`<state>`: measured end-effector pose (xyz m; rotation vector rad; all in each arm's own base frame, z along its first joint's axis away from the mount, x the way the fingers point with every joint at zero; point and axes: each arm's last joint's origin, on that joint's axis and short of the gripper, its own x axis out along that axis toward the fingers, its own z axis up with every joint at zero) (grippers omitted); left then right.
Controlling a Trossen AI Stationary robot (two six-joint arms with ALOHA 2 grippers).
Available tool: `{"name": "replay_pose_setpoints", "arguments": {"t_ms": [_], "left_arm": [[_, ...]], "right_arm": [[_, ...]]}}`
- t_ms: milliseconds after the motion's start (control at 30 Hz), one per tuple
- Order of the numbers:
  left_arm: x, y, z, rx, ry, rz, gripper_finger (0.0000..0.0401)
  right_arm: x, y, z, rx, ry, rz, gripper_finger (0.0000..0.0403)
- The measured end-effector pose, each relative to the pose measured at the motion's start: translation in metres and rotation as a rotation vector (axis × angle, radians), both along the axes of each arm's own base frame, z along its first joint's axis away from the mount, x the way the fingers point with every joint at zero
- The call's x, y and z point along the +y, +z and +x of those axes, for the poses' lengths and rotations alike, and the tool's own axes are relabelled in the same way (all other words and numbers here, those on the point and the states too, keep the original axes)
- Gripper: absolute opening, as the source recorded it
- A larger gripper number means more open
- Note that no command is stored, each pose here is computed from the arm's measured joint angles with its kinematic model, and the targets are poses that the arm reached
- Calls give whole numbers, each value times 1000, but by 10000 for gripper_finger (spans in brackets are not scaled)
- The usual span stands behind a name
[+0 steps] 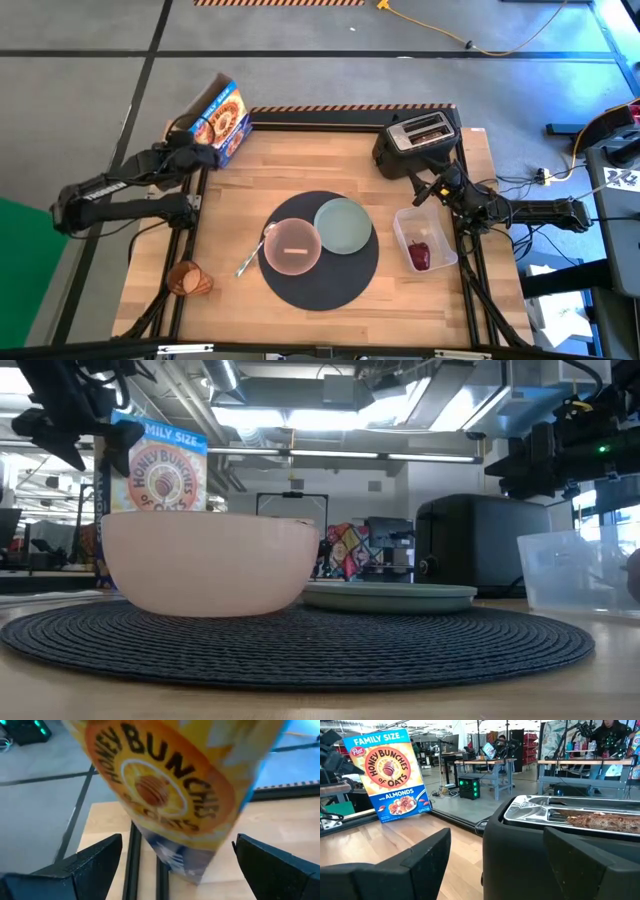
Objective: Arrange a breakfast setting
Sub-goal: Pour the cereal from the cereal box into the pink bowl
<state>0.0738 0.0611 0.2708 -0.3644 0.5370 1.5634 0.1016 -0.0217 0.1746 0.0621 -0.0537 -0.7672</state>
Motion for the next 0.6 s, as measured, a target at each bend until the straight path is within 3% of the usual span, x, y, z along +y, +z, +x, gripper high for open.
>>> {"name": "replay_pose_setpoints", "arguments": {"t_ms": [267, 600], "left_arm": [[17, -11, 8, 72, -84, 6, 375], [28, -9, 9, 11, -143, -21, 375]], "right_arm": [[0, 0, 0, 3, 0, -3, 305], [0, 0, 0, 0, 0, -3, 305]]}}
